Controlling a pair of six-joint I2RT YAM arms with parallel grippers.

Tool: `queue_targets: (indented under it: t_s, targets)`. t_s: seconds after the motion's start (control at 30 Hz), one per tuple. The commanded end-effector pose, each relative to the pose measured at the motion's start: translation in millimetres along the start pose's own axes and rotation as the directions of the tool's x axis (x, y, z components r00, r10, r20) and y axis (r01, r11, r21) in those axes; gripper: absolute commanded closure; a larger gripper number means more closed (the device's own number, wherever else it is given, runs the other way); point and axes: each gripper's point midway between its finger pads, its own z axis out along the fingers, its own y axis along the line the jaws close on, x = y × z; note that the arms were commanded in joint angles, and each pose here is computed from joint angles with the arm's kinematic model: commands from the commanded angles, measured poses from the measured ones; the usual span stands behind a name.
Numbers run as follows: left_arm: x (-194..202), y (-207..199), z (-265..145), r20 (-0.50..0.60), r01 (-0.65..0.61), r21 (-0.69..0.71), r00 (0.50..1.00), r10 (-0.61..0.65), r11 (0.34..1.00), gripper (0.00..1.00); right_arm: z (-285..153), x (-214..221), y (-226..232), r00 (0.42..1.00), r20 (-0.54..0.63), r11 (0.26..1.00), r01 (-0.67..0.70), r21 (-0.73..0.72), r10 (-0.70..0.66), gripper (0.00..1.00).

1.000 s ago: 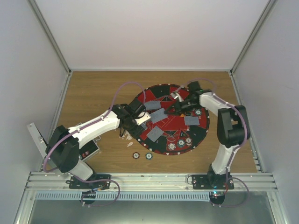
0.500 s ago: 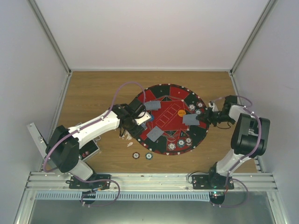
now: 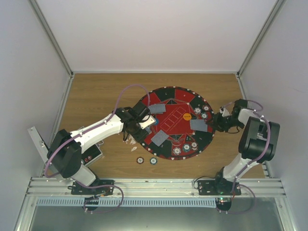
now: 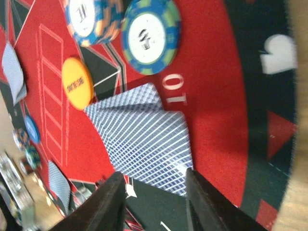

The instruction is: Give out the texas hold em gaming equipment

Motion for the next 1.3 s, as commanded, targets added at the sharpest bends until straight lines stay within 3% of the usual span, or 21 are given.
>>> queue_targets:
  t_s: [0.0,0.17,0.33,0.37,0.4,0.47,0.83,1.27]
  targets:
    - [-9,2,-7,0.049,-0.01,-0.015,0.999,0.011,1.0,0.43,-19,-20,-4,0.997,0.078,0.998,-0.003,0.067,-0.002,0.58]
    - [-10,2,-8,0.053,-0.011,-0.016,0.999,0.012,1.0,0.42,-19,-34,39,0.993,0.096,0.997,0.068,-0.023,-0.066,0.29]
    - [-12,2,-8,0.056,-0.011,-0.016,0.998,0.012,1.0,0.43,26,5,124,0.97,-0.09,0.935,0.192,-0.299,-0.228,0.22]
    - [-12,2,-9,0.057,-0.011,-0.016,0.998,0.012,1.0,0.43,35,16,141,0.955,-0.127,0.914,0.211,-0.347,-0.268,0.2]
    - [-12,2,-9,0.059,-0.011,-0.017,0.998,0.012,1.0,0.43,57,51,188,0.888,-0.222,0.845,0.267,-0.464,-0.402,0.17]
    - [-12,2,-9,0.06,-0.011,-0.016,0.998,0.012,1.0,0.43,71,75,212,0.834,-0.277,0.81,0.296,-0.505,-0.478,0.15]
    - [-12,1,-12,0.071,-0.012,-0.013,0.997,0.012,1.0,0.43,121,158,244,0.631,-0.478,0.746,0.259,-0.613,-0.611,0.16]
    - [-14,0,-13,0.081,-0.014,-0.008,0.997,0.015,1.0,0.43,139,172,248,0.583,-0.514,0.744,0.262,-0.615,-0.63,0.3]
